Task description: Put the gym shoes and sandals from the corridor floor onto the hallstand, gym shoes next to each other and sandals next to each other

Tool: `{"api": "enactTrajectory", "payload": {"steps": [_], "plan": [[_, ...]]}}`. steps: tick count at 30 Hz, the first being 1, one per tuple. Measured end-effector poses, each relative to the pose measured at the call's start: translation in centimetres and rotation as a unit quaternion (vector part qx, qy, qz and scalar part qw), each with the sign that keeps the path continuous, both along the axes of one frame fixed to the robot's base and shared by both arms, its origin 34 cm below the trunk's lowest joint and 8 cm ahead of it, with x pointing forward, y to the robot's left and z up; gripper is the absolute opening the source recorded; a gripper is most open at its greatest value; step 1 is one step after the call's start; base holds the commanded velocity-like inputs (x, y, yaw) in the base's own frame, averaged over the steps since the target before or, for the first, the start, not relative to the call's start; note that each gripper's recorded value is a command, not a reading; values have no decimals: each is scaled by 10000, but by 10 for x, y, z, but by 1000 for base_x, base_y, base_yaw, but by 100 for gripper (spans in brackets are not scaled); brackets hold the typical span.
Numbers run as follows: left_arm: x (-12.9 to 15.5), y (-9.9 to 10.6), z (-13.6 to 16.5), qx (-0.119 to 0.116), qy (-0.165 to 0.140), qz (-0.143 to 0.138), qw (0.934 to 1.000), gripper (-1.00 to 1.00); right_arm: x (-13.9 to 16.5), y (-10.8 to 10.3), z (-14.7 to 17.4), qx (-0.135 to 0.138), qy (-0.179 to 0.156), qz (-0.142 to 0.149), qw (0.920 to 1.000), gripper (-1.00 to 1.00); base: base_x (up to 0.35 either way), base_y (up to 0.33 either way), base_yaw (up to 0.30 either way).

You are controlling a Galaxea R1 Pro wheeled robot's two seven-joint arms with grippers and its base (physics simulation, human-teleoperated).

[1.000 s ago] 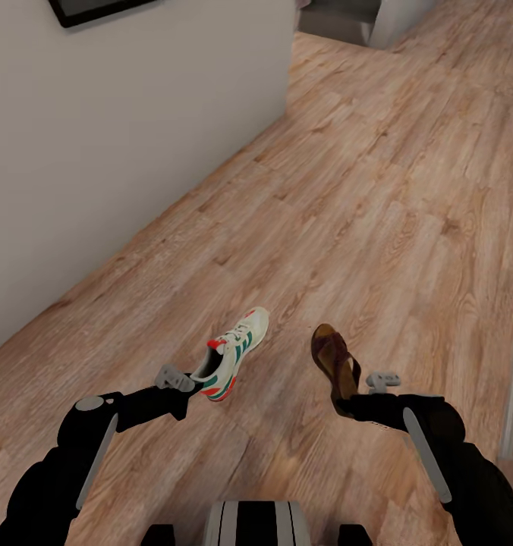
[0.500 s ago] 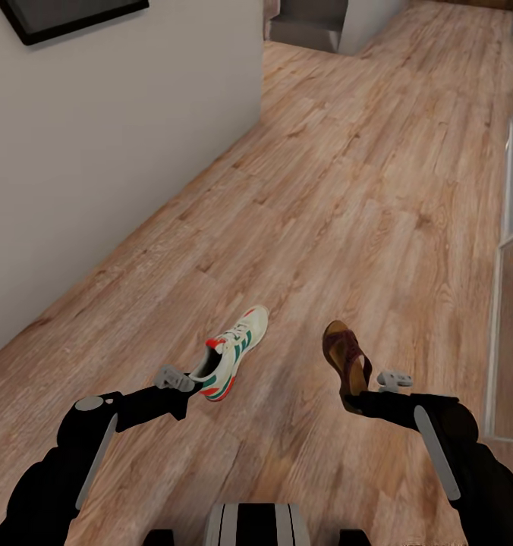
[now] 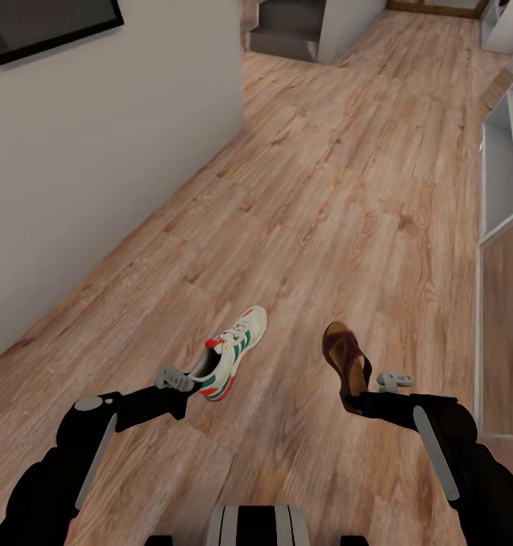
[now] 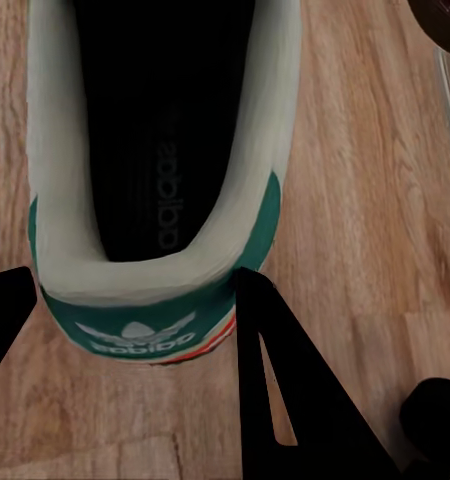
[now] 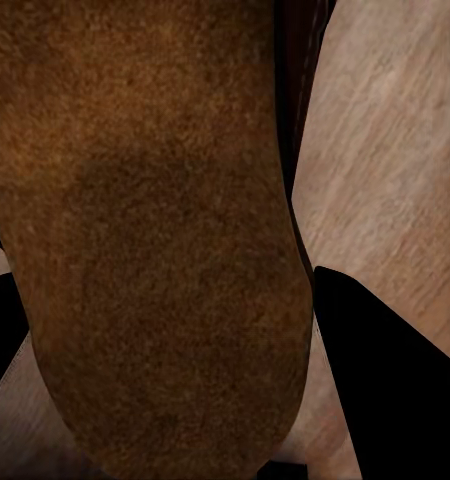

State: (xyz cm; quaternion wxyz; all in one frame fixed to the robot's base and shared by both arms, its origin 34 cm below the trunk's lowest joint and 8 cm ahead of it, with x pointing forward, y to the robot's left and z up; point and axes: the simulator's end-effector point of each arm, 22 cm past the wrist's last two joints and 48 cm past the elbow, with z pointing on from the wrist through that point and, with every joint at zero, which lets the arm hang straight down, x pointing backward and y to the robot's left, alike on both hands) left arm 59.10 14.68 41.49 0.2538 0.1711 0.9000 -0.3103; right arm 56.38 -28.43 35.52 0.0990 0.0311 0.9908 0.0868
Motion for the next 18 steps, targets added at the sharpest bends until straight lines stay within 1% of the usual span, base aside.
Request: {"api": "enactTrajectory", "payload": {"steps": [8,13,15,17,18], "plan": [[2,0,5,-6,-53,0,10000,-100,3,0,6,-2,-64,2,10000,-100,322,0,-111],[5,2,6,25,-81,29,10000,-100,4,-1,7,-6,-79,-3,10000,-100,332,0,-16],[10,11,2,226,-124,164,9995,-100,5,-1,7,-6,-83,-3,10000,-100,333,0,-32],[17,23,-3,502,-176,371,9979,-100,5,-1,8,-6,-92,-3,10000,-100,333,0,-69],[21,31,-6,676,-216,494,9963,-100,5,-1,9,-7,-98,-3,10000,-100,333,0,-85]]}}
